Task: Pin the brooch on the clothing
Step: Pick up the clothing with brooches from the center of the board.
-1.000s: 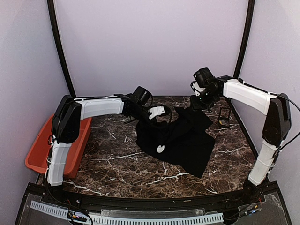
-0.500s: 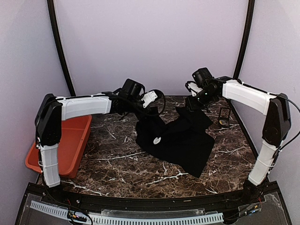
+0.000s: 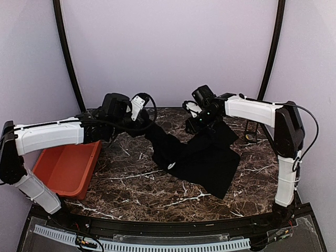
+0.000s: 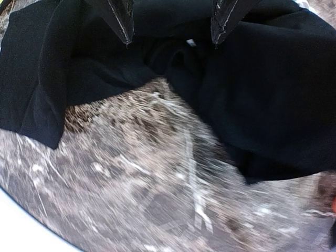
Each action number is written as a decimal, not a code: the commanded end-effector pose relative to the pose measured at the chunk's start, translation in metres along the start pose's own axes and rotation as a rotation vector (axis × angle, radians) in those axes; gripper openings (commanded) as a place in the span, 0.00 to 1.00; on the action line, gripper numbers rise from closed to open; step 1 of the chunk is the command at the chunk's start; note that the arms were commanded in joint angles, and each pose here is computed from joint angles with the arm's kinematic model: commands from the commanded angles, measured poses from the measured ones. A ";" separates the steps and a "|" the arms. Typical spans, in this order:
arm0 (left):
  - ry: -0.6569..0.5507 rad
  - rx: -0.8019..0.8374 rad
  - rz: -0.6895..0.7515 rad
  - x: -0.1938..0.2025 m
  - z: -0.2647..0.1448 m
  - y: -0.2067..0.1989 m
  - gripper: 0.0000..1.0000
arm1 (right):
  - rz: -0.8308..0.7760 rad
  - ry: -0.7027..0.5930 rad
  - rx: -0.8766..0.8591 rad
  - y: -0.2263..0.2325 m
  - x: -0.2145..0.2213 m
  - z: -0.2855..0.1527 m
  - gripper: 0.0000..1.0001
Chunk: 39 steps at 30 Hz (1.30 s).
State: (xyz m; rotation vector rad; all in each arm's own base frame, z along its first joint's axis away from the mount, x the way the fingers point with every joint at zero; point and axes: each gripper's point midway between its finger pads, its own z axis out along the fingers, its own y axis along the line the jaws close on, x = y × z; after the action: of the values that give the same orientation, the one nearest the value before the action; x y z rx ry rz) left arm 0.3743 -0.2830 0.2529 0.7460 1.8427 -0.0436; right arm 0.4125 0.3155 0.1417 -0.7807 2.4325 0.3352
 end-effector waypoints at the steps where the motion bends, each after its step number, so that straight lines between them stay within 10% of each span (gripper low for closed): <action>1: 0.135 -0.176 -0.100 0.044 -0.028 0.030 0.01 | 0.037 0.054 0.111 -0.023 0.012 0.013 0.49; 20: 0.342 -0.253 -0.277 0.158 -0.096 0.038 0.01 | 0.285 0.250 0.336 -0.100 0.126 -0.006 0.48; 30: 0.370 -0.152 -0.313 0.167 -0.098 0.020 0.02 | 0.219 0.032 0.159 -0.064 0.029 -0.037 0.48; 39: 0.308 -0.007 -0.371 0.148 -0.105 0.002 0.74 | 0.111 0.029 0.088 -0.050 -0.030 -0.002 0.49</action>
State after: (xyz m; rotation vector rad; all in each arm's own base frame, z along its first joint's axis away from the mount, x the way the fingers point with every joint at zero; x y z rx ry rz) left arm 0.2646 -0.1647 0.1546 0.3971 2.2950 -0.0445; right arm 0.4557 0.2801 0.2089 -0.5224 2.3899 0.2888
